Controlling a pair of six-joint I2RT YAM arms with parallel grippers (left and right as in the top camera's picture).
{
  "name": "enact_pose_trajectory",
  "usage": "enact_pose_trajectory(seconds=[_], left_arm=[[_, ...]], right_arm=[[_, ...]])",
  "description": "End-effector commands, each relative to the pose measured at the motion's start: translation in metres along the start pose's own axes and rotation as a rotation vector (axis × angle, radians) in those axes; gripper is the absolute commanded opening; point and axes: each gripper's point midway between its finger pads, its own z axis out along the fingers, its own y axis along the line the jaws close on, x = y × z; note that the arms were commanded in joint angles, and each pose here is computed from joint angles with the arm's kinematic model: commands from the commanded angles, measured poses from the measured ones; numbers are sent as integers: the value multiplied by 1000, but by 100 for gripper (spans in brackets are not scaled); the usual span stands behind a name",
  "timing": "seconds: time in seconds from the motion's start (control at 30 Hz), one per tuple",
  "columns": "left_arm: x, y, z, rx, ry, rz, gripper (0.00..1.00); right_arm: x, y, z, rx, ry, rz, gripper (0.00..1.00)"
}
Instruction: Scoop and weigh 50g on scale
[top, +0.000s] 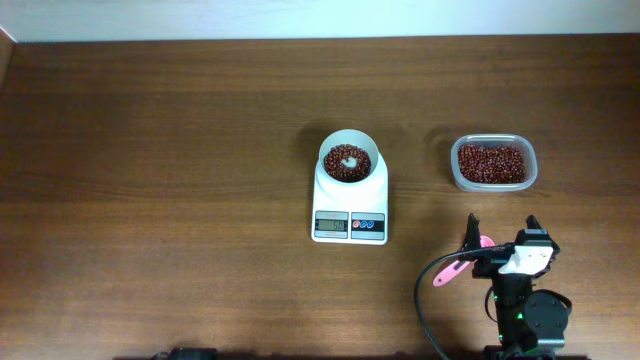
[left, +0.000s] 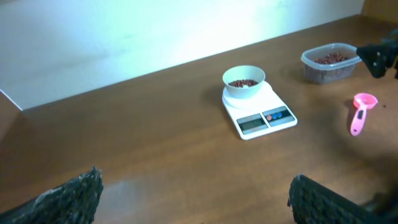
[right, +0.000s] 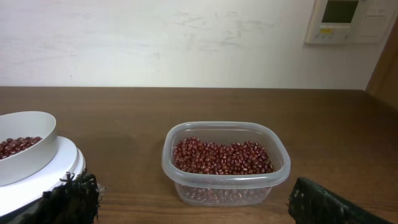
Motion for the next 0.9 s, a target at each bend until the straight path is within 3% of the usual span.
enact_pose_trajectory(seconds=[0.0,0.27,0.4,0.53,0.7,0.87], left_arm=[[-17,11,26,-26,-52,24,99],[-11,44,135,-87,-80,29,99],[19,48,185,-82,-56,24,99],[43,63,231,-145,-127,-108,99],[54,71,251,-190,-198,-100,99],[73,72,261,-208,-174,-105,99]], right_arm=[[2,-1,0,1,0,-3,99],[2,-1,0,1,0,-3,99],[2,-1,0,1,0,-3,99],[2,-1,0,1,0,-3,99],[2,-1,0,1,0,-3,99],[2,-1,0,1,0,-3,99]])
